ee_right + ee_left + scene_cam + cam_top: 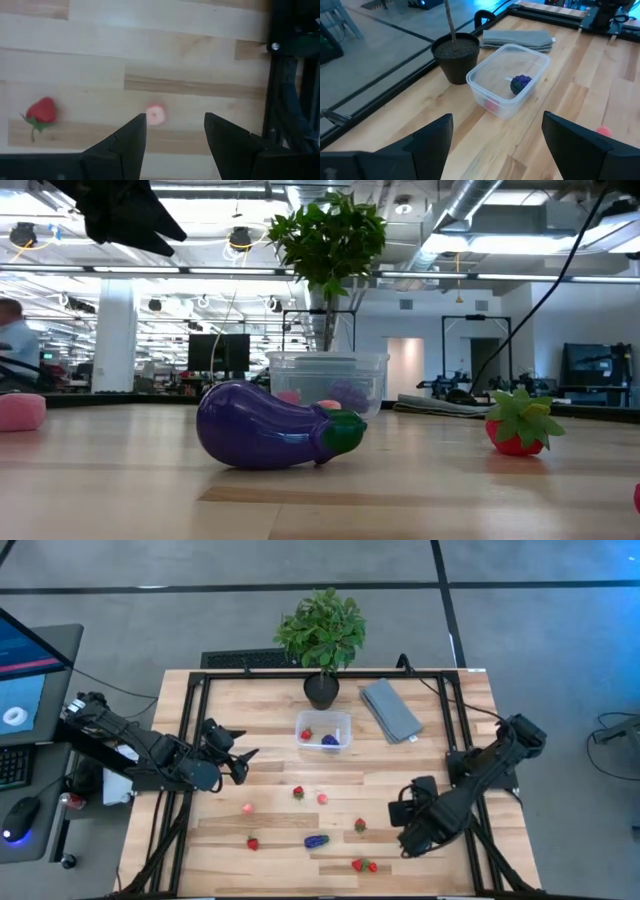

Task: Pick and placing Produce into tupperware
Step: Put the right pink peach into the transparent bin

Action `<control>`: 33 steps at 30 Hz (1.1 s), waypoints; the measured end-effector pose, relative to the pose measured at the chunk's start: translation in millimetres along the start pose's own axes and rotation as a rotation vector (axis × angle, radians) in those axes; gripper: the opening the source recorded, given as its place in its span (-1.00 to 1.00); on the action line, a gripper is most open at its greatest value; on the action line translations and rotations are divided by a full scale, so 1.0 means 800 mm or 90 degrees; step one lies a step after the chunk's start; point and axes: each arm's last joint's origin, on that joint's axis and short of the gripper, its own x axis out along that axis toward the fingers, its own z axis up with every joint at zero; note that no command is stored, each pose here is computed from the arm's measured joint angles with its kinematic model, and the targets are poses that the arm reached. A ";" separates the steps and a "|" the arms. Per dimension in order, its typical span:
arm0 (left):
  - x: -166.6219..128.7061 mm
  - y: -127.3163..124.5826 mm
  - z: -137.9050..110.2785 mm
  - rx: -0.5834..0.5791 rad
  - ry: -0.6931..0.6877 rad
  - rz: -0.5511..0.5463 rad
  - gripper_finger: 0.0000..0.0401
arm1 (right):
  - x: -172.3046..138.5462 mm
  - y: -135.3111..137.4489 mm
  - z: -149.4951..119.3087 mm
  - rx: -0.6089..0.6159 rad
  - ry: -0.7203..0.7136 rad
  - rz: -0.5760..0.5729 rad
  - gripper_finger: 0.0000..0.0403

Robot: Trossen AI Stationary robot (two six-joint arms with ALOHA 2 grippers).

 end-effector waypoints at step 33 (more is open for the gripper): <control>0.000 0.004 -0.005 0.022 0.017 0.014 0.47 | 0.098 0.013 -0.005 0.017 0.088 0.040 0.03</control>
